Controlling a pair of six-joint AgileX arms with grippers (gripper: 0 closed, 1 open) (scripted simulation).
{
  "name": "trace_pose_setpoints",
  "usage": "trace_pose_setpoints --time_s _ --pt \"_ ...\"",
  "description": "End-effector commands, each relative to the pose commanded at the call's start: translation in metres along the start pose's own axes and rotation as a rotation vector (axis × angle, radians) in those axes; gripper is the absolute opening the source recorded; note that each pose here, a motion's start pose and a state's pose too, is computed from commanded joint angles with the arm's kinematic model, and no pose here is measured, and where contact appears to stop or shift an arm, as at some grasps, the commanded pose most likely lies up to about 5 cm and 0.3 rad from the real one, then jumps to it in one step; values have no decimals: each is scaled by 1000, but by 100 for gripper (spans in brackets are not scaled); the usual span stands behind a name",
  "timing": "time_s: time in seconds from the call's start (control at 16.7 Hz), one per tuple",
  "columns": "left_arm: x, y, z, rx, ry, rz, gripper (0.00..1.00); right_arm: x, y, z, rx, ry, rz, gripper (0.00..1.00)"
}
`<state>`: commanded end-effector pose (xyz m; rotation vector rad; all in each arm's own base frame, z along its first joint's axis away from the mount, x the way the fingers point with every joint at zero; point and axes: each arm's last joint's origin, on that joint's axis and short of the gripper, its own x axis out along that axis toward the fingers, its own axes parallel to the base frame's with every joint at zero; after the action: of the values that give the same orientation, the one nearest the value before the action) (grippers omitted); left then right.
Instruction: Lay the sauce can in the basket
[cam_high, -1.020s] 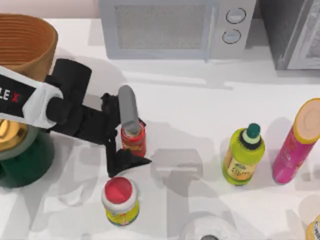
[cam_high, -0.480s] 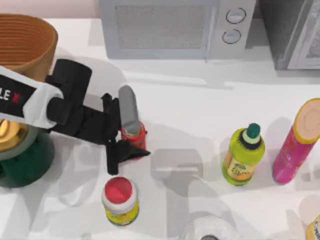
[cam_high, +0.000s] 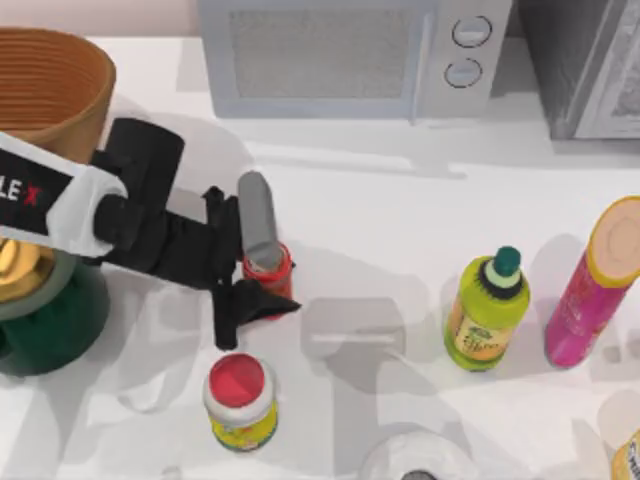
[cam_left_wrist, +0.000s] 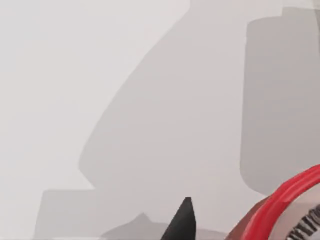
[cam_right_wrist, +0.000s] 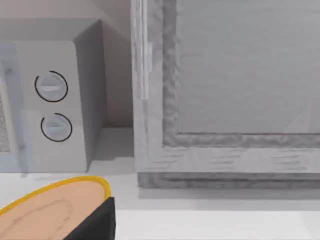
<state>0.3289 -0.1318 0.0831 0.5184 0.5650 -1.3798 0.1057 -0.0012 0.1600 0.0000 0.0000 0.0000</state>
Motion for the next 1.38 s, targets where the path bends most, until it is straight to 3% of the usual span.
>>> trace_pose_setpoints --time_s 0.18,0.36,0.48,0.78,0.9,1.02,1.14,1.38 --pt "-1 1 0 1 -1 4 0 0 0 0 0 0 0 100" --pt "-21 20 14 5 -4 106 0 0 0 0 0 0 0 100" --pt "-52 46 36 10 -12 249 0 0 0 0 0 0 0 100" --pt "-186 92 108 -11 -33 754 0 0 0 0 0 0 0 100" --pt "-235 92 121 -96 -28 923 0 0 0 0 0 0 0 100" --pt "-271 88 124 -222 -20 1039 0 0 0 0 0 0 0 100" --pt "-289 85 117 -372 -2 1094 0 0 0 0 0 0 0 100" --pt "-299 78 92 -711 16 1110 0 0 0 0 0 0 0 100"
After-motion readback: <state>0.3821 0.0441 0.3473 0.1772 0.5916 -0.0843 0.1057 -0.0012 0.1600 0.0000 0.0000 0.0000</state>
